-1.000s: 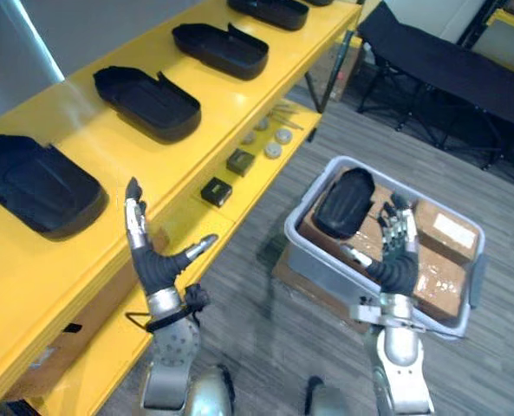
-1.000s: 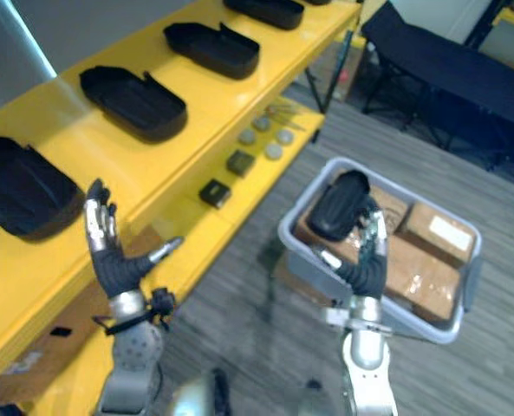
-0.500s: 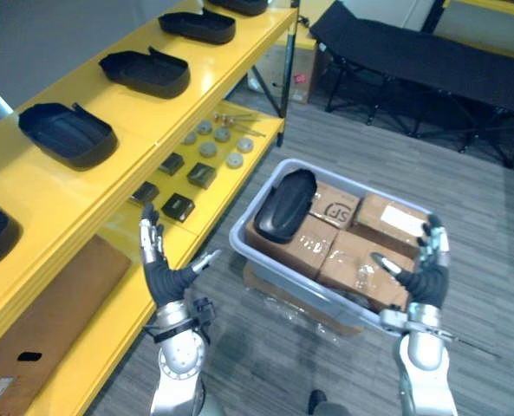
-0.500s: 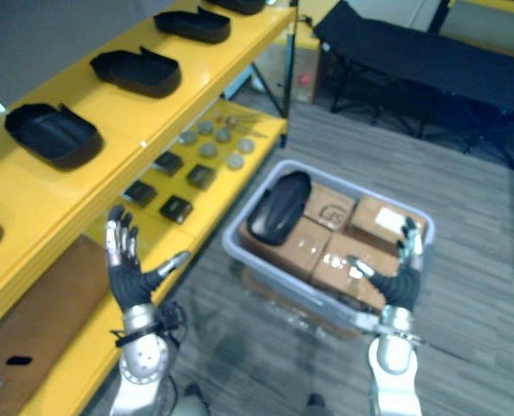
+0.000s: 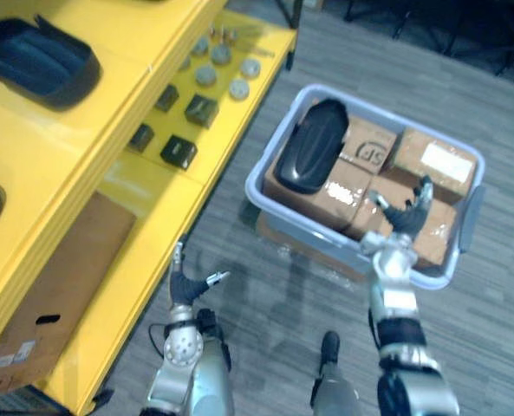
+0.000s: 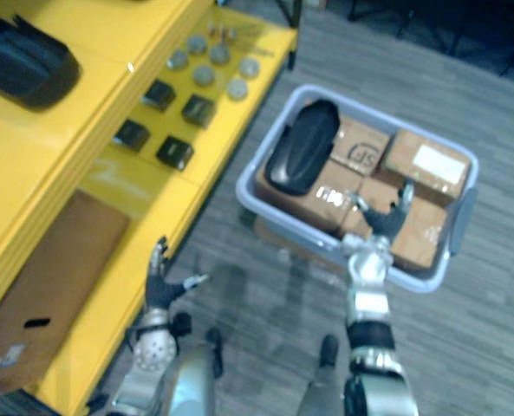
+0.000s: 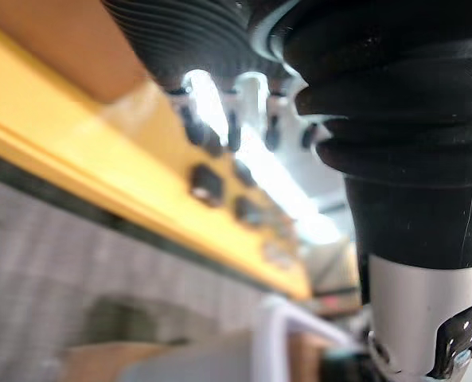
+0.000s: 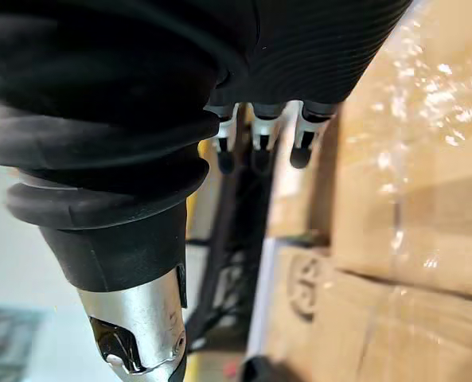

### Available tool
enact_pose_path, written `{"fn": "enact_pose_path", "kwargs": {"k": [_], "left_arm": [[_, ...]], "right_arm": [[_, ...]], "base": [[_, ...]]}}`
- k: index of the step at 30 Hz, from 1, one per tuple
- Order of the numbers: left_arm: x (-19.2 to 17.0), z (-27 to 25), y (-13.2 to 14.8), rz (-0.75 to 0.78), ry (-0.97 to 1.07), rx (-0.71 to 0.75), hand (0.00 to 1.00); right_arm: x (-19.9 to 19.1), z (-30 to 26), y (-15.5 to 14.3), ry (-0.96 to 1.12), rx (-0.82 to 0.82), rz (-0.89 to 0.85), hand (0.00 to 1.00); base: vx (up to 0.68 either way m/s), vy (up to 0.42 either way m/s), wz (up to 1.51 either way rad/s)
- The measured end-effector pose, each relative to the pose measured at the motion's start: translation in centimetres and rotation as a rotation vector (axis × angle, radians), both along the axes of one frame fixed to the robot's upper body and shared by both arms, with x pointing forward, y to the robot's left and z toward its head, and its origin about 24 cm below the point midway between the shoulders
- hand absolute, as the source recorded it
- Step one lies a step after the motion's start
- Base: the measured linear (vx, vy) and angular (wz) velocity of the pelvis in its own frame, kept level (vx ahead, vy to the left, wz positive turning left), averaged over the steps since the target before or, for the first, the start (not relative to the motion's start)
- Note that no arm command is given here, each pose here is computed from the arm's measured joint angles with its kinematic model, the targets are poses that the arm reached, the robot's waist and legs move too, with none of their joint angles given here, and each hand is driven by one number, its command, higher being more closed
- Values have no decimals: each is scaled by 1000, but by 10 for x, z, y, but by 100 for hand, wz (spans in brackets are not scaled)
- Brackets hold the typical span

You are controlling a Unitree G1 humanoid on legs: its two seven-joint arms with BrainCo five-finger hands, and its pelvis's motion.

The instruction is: Walk over and take plastic housings, then place them on the shelf

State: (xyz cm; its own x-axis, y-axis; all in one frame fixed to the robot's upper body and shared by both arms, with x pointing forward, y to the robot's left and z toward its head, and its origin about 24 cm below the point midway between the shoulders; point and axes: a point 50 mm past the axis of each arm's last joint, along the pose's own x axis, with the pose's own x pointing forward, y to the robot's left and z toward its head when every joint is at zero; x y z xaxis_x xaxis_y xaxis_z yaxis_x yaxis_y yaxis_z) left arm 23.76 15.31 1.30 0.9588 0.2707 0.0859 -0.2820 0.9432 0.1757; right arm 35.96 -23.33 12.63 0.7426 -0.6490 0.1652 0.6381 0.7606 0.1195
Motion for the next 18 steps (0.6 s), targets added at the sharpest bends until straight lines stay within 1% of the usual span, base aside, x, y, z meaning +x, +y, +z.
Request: {"fn": "enact_pose_path", "kwargs": {"k": [4, 8, 12, 15, 18], "left_arm": [[3, -7, -4, -9, 33, -9, 0], [11, -3, -12, -40, 18, -7, 0], [16, 0, -23, -82, 6, -29, 0], [17, 1, -30, -113, 6, -28, 0], [19, 4, -41, -160, -6, -31, 0]], "right_arm": [[17, 42, -23, -34, -19, -80, 0], [26, 66, -35, -48, -6, -98, 0], [37, 85, -32, -22, -44, -79, 0], [42, 104, -26, -39, -71, -42, 0], [46, 126, -16, -74, -157, 10, 0]], "base": [[-16, 2, 0], [-46, 22, -5], [-39, 20, 1], [-33, 5, 7], [-32, -7, 9]]}}
